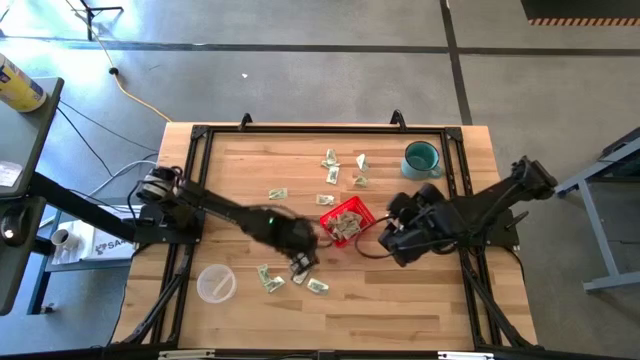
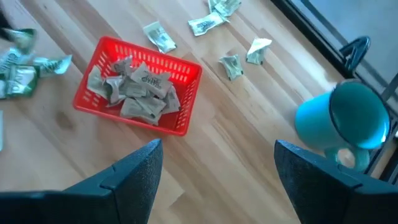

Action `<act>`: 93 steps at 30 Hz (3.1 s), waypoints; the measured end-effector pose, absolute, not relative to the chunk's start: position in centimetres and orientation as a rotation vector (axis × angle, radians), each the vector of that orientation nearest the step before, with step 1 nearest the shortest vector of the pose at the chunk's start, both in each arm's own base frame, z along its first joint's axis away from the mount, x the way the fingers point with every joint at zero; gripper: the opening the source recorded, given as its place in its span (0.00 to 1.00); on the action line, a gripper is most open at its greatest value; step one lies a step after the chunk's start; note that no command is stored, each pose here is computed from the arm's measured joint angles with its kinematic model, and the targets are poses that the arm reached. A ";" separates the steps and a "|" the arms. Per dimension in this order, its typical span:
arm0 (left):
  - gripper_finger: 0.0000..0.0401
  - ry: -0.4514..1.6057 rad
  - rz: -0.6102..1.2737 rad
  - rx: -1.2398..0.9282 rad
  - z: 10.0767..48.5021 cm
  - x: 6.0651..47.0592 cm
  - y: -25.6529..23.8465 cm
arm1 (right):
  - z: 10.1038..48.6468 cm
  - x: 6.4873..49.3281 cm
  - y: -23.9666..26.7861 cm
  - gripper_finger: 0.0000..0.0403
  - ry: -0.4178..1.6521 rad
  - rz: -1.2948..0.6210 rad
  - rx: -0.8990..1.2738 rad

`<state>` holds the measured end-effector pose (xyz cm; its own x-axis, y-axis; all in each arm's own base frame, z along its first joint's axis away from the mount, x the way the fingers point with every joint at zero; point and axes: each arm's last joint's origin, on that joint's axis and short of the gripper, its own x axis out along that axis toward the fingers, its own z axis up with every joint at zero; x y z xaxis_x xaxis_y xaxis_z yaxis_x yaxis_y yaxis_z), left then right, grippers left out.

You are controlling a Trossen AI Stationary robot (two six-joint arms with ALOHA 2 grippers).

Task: Pick and place items into bin
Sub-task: Put the left green stevia pack into the red bin, then put the white stevia pack into the red bin

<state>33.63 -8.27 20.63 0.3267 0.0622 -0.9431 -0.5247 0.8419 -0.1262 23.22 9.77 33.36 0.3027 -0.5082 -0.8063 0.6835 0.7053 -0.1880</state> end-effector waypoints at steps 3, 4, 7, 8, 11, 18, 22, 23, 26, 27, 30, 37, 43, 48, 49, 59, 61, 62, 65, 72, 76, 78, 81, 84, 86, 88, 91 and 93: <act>0.16 1.057 0.367 -0.431 23.3 35.7 -6.4 | 33.7 22.4 10.3 0.74 0.979 -0.799 0.227; 0.16 1.012 0.362 -0.426 24.1 36.3 -5.6 | 33.7 22.2 10.4 0.74 0.981 -0.797 0.231; 0.14 0.871 0.338 -0.435 25.9 38.0 -3.0 | 33.7 21.9 10.9 0.74 0.987 -0.780 0.227; 0.12 0.831 0.318 -0.449 26.2 38.4 -2.2 | 33.7 21.8 11.0 0.74 0.986 -0.777 0.227; 0.10 0.779 0.279 -0.526 26.0 39.5 -0.1 | 33.7 21.7 11.2 0.74 0.976 -0.777 0.224; 0.27 0.911 0.237 -0.652 21.5 41.1 0.0 | 33.7 21.7 11.2 0.74 0.975 -0.781 0.212; 0.41 0.877 0.206 -0.668 20.5 42.1 -0.4 | 33.7 21.7 11.2 0.74 0.972 -0.778 0.196; 0.44 0.855 0.203 -0.679 20.6 42.3 -0.6 | 33.7 21.7 11.2 0.74 0.973 -0.778 0.193; 0.49 0.837 0.235 -0.684 20.7 42.4 -0.5 | 33.7 21.7 11.1 0.74 0.969 -0.779 0.183; 0.50 0.843 0.240 -0.676 20.6 42.3 -0.5 | 33.7 21.7 11.1 0.74 0.968 -0.779 0.182; 0.49 0.879 0.246 -0.646 20.4 42.0 -0.5 | 33.7 21.7 11.1 0.74 0.965 -0.780 0.179; 0.42 0.999 0.267 -0.586 19.7 41.1 -1.3 | 33.7 21.7 11.1 0.74 0.953 -0.784 0.170; 0.38 1.040 0.238 -0.540 19.5 40.7 -2.3 | 33.8 21.9 10.9 0.74 0.943 -0.795 0.168; 0.37 1.070 0.224 -0.506 19.1 40.7 -2.6 | 33.8 21.9 10.9 0.74 0.928 -0.800 0.161; 0.37 1.071 0.220 -0.504 19.0 40.8 -2.6 | 33.8 21.9 10.9 0.74 0.928 -0.800 0.162; 0.37 1.116 0.223 -0.515 16.8 41.3 -2.6 | 33.8 22.0 10.9 0.74 0.922 -0.794 0.175; 0.37 1.078 0.246 -0.499 16.9 41.5 -2.5 | 33.8 22.0 11.0 0.74 0.921 -0.793 0.178; 0.37 1.066 0.262 -0.489 17.0 41.6 -2.5 | 33.8 22.1 11.0 0.74 0.920 -0.792 0.180; 0.37 1.016 0.267 -0.484 17.1 42.0 -2.4 | 33.8 22.1 11.0 0.74 0.919 -0.792 0.183; 0.37 0.968 0.260 -0.469 16.6 42.7 -2.0 | 33.8 22.1 11.0 0.74 0.919 -0.793 0.183; 0.37 0.952 0.257 -0.481 16.5 42.9 -1.5 | 33.8 22.1 10.8 0.74 0.921 -0.798 0.184; 0.37 0.950 0.247 -0.499 16.5 43.0 -1.3 | 33.8 22.1 10.8 0.74 0.923 -0.801 0.182; 0.37 0.958 0.214 -0.545 16.8 43.0 -1.2 | 33.8 22.2 10.6 0.74 0.927 -0.803 0.176; 0.37 0.957 0.123 -0.591 18.6 43.5 -1.4 | 33.8 22.2 10.5 0.74 0.930 -0.805 0.171; 0.37 0.987 0.081 -0.608 19.9 43.7 -1.6 | 33.8 22.3 10.4 0.74 0.931 -0.809 0.170; 0.37 1.060 0.064 -0.599 21.2 43.5 -1.7 | 33.8 22.3 10.3 0.74 0.935 -0.805 0.161; 0.37 1.164 0.072 -0.530 23.2 42.8 -1.7 | 33.7 22.4 10.0 0.74 0.949 -0.807 0.159; 0.37 1.238 0.124 -0.467 24.1 42.0 -1.6 | 33.7 22.6 9.7 0.74 0.970 -0.806 0.160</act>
<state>42.00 -1.56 24.06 0.3331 -0.1585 -0.9295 -0.3392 0.8996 -0.2750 22.58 9.71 33.71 0.3067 -0.5381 -0.7851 0.6734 0.7056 -0.2206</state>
